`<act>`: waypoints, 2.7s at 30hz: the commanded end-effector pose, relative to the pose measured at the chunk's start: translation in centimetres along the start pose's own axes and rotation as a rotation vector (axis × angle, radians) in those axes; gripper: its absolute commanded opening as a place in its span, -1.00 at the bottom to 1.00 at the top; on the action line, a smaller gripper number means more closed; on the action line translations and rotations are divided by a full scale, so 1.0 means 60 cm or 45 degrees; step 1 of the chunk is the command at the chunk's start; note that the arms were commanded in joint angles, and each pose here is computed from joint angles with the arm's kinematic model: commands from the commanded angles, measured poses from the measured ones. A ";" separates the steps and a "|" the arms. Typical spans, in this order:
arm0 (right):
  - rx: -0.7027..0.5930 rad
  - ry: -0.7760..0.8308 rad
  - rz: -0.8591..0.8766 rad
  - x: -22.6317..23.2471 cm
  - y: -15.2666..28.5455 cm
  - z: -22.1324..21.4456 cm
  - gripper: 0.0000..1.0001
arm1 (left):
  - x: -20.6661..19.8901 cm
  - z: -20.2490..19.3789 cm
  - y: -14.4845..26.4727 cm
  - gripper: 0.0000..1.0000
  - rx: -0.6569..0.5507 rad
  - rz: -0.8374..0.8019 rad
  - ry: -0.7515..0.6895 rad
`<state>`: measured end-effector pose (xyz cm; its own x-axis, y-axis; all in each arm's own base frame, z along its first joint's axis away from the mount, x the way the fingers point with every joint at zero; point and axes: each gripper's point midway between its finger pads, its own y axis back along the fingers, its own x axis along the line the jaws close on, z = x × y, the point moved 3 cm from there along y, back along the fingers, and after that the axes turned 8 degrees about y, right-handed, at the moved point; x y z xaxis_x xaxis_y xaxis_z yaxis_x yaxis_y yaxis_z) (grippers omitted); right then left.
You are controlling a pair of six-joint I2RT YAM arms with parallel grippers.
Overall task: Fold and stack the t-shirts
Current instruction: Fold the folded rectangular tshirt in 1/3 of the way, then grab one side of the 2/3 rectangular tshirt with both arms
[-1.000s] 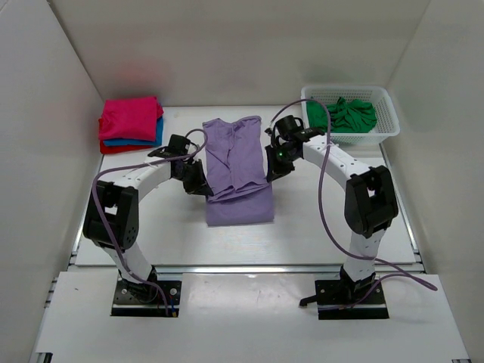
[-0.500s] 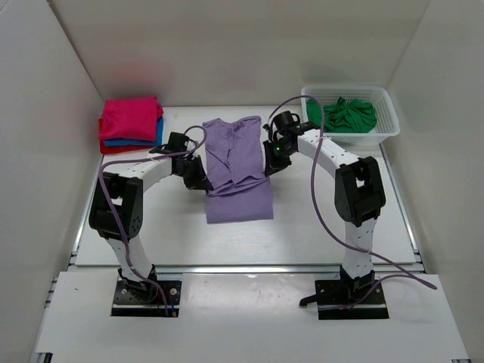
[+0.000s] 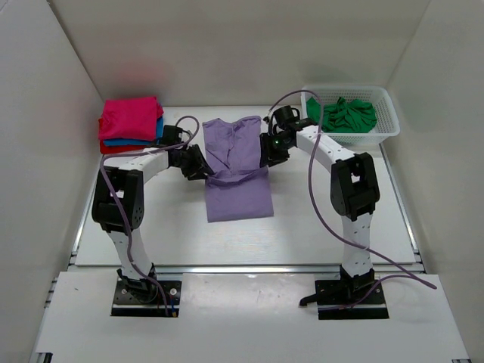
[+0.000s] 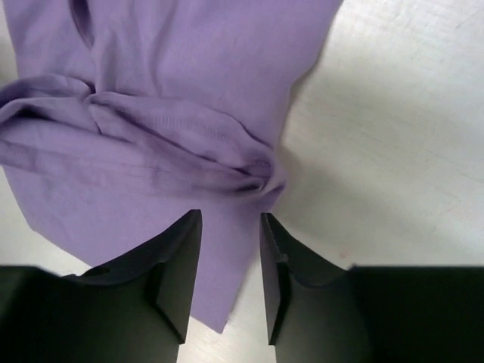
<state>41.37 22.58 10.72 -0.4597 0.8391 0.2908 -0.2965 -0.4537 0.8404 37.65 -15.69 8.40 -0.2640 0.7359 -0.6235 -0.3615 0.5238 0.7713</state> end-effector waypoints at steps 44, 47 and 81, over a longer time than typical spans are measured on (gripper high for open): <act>0.049 -0.090 -0.239 0.065 0.022 -0.239 0.05 | 0.091 -0.189 0.021 0.37 -0.186 0.384 -0.192; 0.093 -0.084 -0.290 0.062 0.008 -0.250 0.04 | 0.090 -0.184 0.015 0.37 -0.195 0.432 -0.225; 0.344 0.094 -0.131 0.170 0.063 -0.414 -1.00 | 0.161 -0.338 0.093 -1.00 0.082 0.560 -0.418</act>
<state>18.77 23.30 4.82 -0.4962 0.8550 0.1509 -0.2180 -0.2909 0.9316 19.33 -16.06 4.11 -0.0978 0.9683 -0.2298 -0.3449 0.1837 0.9205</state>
